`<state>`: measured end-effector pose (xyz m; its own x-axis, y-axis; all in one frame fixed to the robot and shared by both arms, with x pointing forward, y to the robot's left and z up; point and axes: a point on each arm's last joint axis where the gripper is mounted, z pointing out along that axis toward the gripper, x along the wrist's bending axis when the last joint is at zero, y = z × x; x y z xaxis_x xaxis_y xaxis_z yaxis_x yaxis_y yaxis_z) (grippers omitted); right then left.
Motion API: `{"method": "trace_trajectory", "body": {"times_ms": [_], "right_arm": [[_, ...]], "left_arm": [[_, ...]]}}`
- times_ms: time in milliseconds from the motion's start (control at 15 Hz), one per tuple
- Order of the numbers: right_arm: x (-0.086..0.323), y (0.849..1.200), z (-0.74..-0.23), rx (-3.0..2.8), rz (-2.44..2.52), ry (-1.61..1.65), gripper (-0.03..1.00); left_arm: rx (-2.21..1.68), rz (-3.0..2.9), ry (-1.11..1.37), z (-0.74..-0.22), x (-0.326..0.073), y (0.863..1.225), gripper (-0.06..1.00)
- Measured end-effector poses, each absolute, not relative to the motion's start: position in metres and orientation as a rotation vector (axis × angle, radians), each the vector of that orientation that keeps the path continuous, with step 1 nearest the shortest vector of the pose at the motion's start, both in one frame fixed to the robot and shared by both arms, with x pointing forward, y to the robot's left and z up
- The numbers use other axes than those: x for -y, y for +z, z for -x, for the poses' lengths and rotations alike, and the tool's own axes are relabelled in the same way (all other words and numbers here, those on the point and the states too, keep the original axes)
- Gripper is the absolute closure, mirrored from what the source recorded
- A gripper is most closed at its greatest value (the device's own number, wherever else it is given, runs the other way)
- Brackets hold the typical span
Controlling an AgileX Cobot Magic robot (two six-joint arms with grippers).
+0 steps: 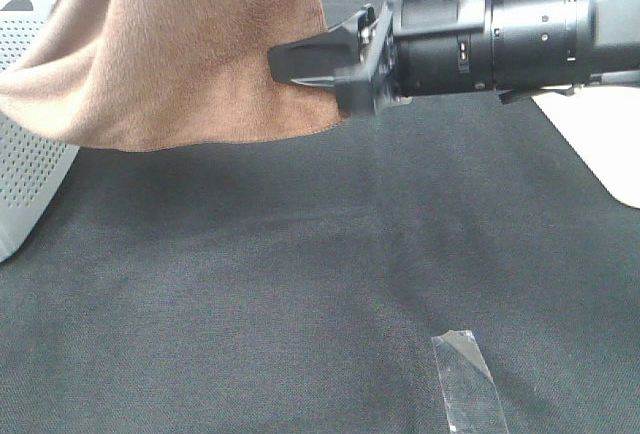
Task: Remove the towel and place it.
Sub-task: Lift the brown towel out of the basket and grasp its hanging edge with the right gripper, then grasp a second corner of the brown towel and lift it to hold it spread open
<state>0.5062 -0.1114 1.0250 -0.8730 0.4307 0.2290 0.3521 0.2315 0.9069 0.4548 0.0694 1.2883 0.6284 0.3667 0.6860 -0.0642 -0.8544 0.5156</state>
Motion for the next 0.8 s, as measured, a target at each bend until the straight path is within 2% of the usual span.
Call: {"method": "trace_trajectory", "body": {"times_ms": [133,533,800], "right_arm": [[0.113,1.049,-0.509,-2.431,-0.858,1.684,0.97],[0.141,1.172,-0.519,-2.431,-1.031,1.101,0.97],[0.16,1.258,-0.532,-2.183,-0.923,0.931,0.97]], "left_arm": [[-0.235,-2.343,1.15,-0.455,-0.069,1.289,0.94],[-0.181,-2.139,1.304,-0.465,-0.066,1.305,0.94],[-0.283,-1.976,1.299,-0.502,-0.09,1.313,0.94]]}}
